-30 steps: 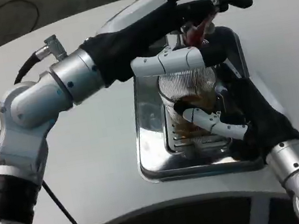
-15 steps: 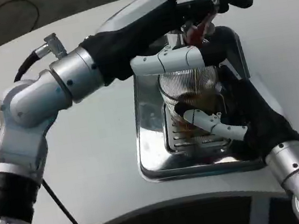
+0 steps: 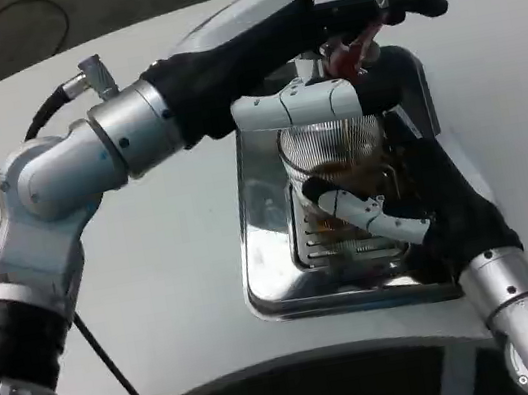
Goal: Grasp the cup under the faucet to collect the drink, then remove the cup.
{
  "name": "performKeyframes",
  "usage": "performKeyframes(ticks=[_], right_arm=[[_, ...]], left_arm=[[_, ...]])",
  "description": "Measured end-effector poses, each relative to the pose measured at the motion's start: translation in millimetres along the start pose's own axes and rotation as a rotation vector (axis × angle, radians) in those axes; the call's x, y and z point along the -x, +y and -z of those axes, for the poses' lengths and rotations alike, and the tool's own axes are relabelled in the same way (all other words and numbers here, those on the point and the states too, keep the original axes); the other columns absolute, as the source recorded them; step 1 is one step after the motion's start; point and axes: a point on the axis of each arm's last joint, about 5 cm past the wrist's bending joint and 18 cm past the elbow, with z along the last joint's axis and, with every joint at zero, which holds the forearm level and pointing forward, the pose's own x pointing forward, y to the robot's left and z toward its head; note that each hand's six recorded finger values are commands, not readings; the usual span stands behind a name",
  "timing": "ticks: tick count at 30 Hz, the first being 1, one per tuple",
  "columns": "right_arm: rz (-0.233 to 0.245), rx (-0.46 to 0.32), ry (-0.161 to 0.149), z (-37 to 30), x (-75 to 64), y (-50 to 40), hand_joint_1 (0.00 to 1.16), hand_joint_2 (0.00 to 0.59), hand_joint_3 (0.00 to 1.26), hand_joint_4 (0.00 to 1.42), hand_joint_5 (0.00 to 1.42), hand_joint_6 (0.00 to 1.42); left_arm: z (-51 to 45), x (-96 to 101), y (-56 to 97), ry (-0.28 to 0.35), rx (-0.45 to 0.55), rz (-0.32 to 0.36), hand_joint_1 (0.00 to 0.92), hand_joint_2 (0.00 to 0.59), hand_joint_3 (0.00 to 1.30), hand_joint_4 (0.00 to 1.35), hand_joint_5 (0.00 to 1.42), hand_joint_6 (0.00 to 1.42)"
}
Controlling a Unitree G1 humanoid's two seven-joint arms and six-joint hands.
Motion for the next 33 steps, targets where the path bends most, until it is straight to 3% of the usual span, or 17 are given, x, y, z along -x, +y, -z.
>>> performKeyframes(ticks=[17,33], right_arm=[[0.013,-0.015,-0.009,1.4,-2.6,7.5,0.74,0.217,0.10,0.13,0.20,0.11],[0.069,-0.017,-0.026,3.9,-3.9,25.3,0.77,0.226,0.21,0.26,0.33,0.19]], left_arm=[[0.8,0.0,0.6,0.004,-0.001,0.001,0.000,0.051,0.23,0.15,0.14,0.09],[0.9,1.2,1.9,0.014,-0.023,0.009,0.000,0.045,0.24,0.16,0.16,0.09]])
